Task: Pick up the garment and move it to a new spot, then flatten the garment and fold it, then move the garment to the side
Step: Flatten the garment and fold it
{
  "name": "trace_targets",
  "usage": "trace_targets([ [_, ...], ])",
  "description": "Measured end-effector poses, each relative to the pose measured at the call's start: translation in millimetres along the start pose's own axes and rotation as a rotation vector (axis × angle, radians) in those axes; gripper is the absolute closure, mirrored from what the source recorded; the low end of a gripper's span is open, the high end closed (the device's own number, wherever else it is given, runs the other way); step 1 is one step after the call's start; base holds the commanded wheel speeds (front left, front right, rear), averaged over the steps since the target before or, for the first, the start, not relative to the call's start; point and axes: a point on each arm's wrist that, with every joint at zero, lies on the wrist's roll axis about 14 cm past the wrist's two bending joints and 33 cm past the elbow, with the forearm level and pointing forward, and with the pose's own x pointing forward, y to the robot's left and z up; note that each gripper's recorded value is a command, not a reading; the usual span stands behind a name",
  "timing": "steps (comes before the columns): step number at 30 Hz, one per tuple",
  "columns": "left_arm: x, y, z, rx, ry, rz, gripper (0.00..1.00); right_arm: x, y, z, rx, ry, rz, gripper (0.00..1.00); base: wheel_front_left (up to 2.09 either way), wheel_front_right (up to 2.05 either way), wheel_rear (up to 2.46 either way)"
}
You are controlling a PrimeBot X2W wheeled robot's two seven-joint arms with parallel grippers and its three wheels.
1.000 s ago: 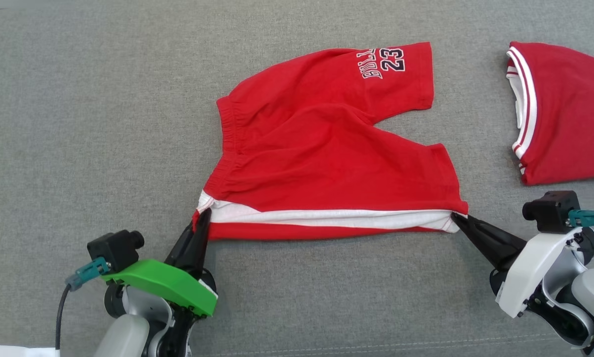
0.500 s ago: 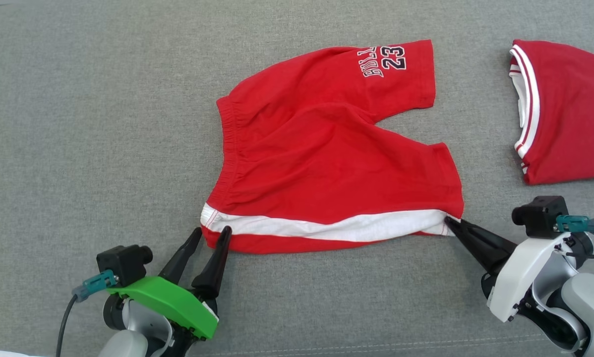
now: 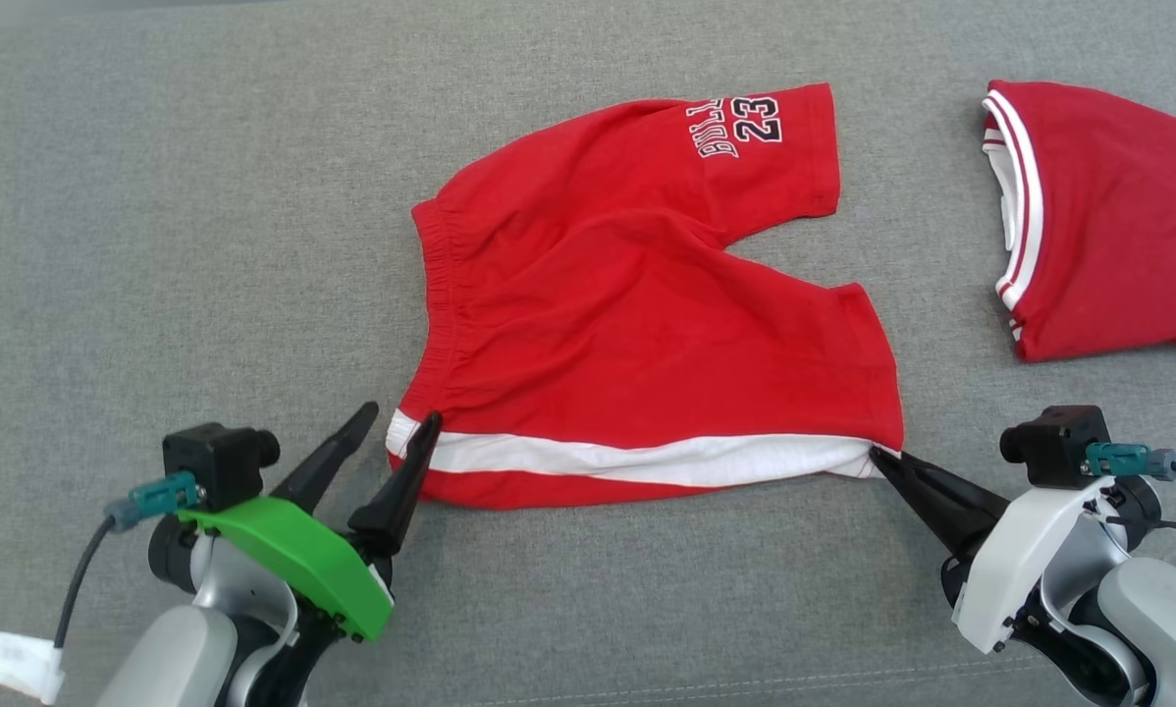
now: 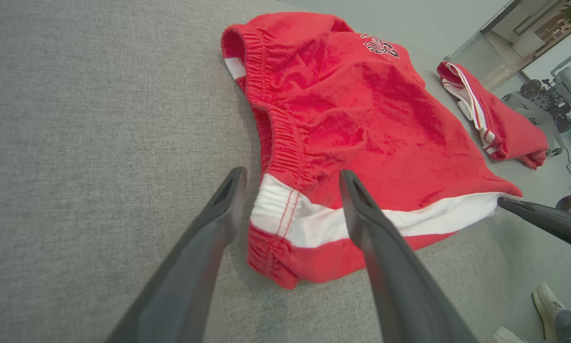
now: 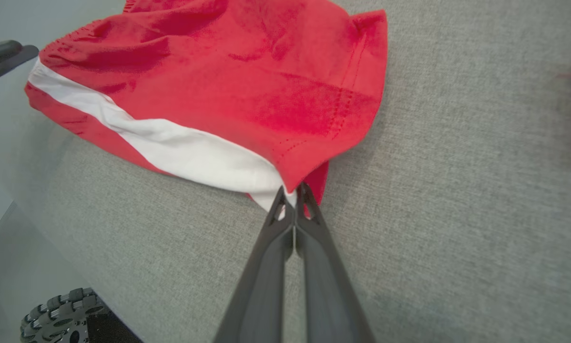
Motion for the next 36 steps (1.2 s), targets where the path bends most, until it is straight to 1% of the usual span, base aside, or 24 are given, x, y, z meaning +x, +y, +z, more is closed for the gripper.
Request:
trace_targets([
  [3, 3.9, -2.8, 6.7, 0.027, 0.004, -0.015, 0.0, -1.4, -1.3, 0.3, 0.0, -0.002, -0.01, 1.0, 0.0, 0.0, 0.0],
  [8, 5.0, -4.0, -3.0, 0.031, 0.071, -0.026, 0.0, -3.2, 1.1, -0.2, 0.01, -0.008, -0.013, 1.0, 0.0, 0.0, 0.0],
  [10, 5.3, -5.2, -6.4, 0.021, 0.091, -0.031, 0.11, -4.1, 0.3, -0.2, 0.011, -0.009, -0.017, 1.0, 0.0, 0.0, 0.0],
  [11, 5.5, -5.6, -7.3, 0.014, 0.098, -0.032, 0.13, -4.4, 0.1, -0.2, 0.012, -0.01, -0.018, 1.0, 0.0, 0.0, 0.0],
  [13, 5.6, -6.3, -9.5, 0.007, 0.11, -0.035, 0.09, -5.1, -0.5, -0.2, 0.012, -0.011, -0.021, 1.0, 0.0, 0.0, 0.0],
  [16, 5.8, -6.4, -11.1, 0.009, 0.122, -0.037, 0.13, -5.8, -1.2, -0.3, 0.013, -0.011, -0.025, 1.0, 0.0, 0.0, 0.0],
  [17, 5.7, -6.2, -11.9, 0.01, 0.129, -0.036, 0.16, -5.9, -1.4, -0.2, 0.013, -0.011, -0.026, 1.0, 0.0, 0.0, 0.0],
  [18, 5.5, -5.7, -12.3, 0.011, 0.132, -0.034, 0.22, -6.1, -1.4, -0.1, 0.013, -0.012, -0.026, 1.0, 0.0, 0.0, 0.0],
  [19, 4.9, -4.6, -13.6, 0.014, 0.143, -0.031, 0.2, -6.2, -1.5, 0.0, 0.013, -0.012, -0.027, 1.0, 0.0, 0.0, 0.0],
  [20, 4.2, -3.6, -14.8, 0.017, 0.152, -0.028, 0.13, -6.3, -2.4, 0.1, 0.012, -0.013, -0.033, 1.0, 0.0, 0.0, 0.0],
  [21, 3.7, -2.2, -15.1, 0.019, 0.156, -0.023, 0.04, -6.4, -2.4, 0.2, 0.012, -0.013, -0.034, 1.0, 0.0, 0.0, 0.0],
  [22, 3.3, -1.5, -15.1, 0.02, 0.157, -0.021, 0.0, -6.5, -2.4, 0.4, 0.011, -0.014, -0.034, 1.0, 0.0, 0.0, 0.0],
  [30, 1.6, -0.3, -15.4, 0.014, 0.165, -0.011, 0.0, -6.7, -1.4, 1.8, 0.007, -0.017, -0.032, 1.0, 0.0, 0.0, 0.0],
  [31, 1.4, -0.3, -15.5, 0.013, 0.165, -0.011, 0.03, -6.7, -1.3, 1.9, 0.007, -0.017, -0.031, 1.0, 0.0, 0.0, 0.0],
  [32, 1.2, -0.4, -15.7, 0.013, 0.166, -0.011, 0.09, -6.7, -1.2, 2.0, 0.007, -0.018, -0.031, 1.0, 0.0, 0.0, 0.0],
  [33, 0.8, 0.0, -16.3, 0.011, 0.169, -0.009, 0.27, -6.7, -1.2, 2.1, 0.006, -0.018, -0.031, 1.0, 0.0, 0.0, 0.0],
  [34, 0.3, 0.4, -18.0, 0.007, 0.177, -0.006, 0.35, -6.8, -1.2, 2.2, 0.006, -0.018, -0.031, 1.0, 0.0, 0.0, 0.0],
  [35, -0.4, 1.1, -19.4, -0.001, 0.18, -0.001, 0.36, -6.9, -1.2, 2.3, 0.006, -0.019, -0.031, 1.0, 0.0, 0.0, 0.0],
  [36, -1.2, 1.4, -21.2, -0.01, 0.183, 0.001, 0.35, -6.9, -1.2, 2.3, 0.006, -0.019, -0.032, 1.0, 0.0, 0.0, 0.0],
])
